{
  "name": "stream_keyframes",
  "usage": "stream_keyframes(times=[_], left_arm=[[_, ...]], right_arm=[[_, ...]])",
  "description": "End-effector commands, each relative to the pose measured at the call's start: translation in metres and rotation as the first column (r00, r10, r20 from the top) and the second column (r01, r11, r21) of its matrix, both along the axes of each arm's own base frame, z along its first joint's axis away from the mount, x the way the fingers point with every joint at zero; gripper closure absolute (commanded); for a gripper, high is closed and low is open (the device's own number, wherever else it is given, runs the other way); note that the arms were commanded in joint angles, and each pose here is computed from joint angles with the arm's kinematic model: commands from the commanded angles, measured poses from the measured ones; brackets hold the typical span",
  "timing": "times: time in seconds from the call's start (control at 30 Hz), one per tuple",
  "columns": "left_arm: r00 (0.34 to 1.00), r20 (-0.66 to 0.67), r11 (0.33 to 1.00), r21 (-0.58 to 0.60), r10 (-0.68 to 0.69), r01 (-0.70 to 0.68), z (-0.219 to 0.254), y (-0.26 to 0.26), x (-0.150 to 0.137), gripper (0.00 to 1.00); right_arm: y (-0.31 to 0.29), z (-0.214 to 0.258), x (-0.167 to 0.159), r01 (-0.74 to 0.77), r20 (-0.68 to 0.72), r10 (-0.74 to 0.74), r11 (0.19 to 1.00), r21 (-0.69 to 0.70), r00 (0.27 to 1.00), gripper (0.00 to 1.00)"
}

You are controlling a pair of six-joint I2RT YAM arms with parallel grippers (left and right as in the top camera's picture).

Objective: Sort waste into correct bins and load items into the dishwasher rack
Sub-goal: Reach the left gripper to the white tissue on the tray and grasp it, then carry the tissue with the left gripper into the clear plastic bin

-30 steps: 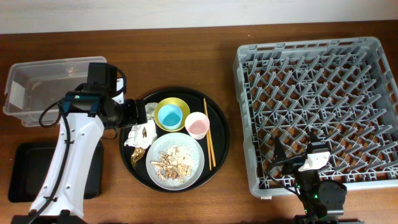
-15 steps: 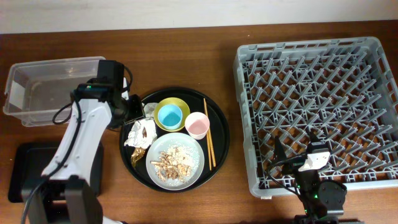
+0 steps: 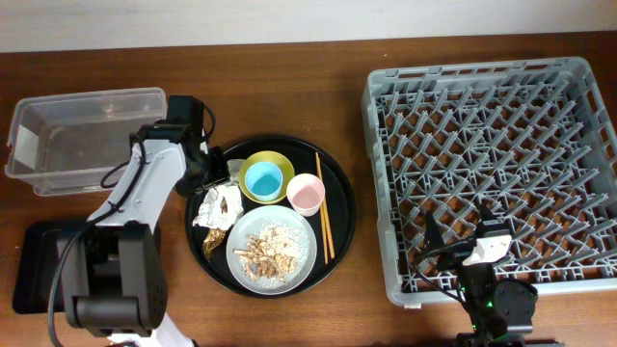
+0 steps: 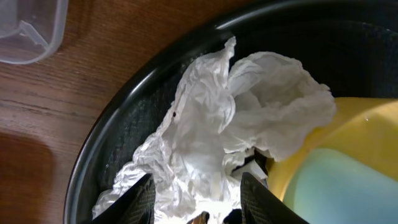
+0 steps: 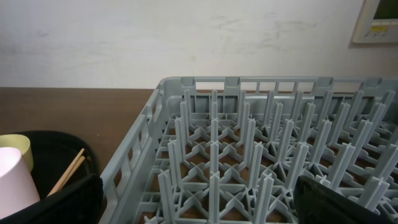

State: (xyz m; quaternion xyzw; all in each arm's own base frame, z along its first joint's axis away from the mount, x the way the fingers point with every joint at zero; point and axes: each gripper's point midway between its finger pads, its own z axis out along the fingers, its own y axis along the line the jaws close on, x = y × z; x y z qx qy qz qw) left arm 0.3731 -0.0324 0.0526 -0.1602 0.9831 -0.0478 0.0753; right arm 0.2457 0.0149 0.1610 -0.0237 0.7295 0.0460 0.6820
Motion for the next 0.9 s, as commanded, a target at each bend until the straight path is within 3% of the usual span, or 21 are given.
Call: stream_keyframes(times=[0.0,0.13,0.27,0.33,0.37,0.6,0.87], left_arm=[[0.999,-0.037,1.000,-0.004,0.016,-0.016,-0.014,-0.001,-0.002,0.57],[0.999,-0.048,1.000,-0.004,0.016,-0.016,-0.018,-0.001,-0.003,0.72],[0.999,-0.047,1.000,-0.004,0.016,-0.016,-0.018,-0.001,-0.003,0.74],[0.999,-0.047,1.000,-0.004,0.017,-0.017,-0.018,0.000,-0.003,0.97],[0.999,-0.048,1.000,-0.004,0.016,-0.016,-0.018,-0.001,-0.003,1.00],[0.998,-0.065,0.999,-0.050,0.009,-0.012,0.010,-0.008,-0.009,0.99],[0.998,0.055,0.998,-0.058,0.011,-0.008,0.097,-0.007,-0.022,1.00]], right_arm=[[-0.003,-0.003,0.000,0.015,-0.006,-0.015,1.000,0.008,1.000,0.02],[-0.003,-0.003,0.000,0.015,-0.006,-0.015,1.000,0.008,1.000,0.02],[-0.003,-0.003,0.000,0.015,-0.006,-0.015,1.000,0.008,1.000,0.02],[-0.003,-0.003,0.000,0.015,-0.006,-0.015,1.000,0.008,1.000,0.02],[-0.003,-0.003,0.000,0.015,-0.006,-0.015,1.000,0.008,1.000,0.02],[-0.003,-0.003,0.000,0.015,-0.006,-0.015,1.000,0.008,1.000,0.02],[-0.003,-0.003,0.000,0.015,-0.006,-0.015,1.000,0.008,1.000,0.02]])
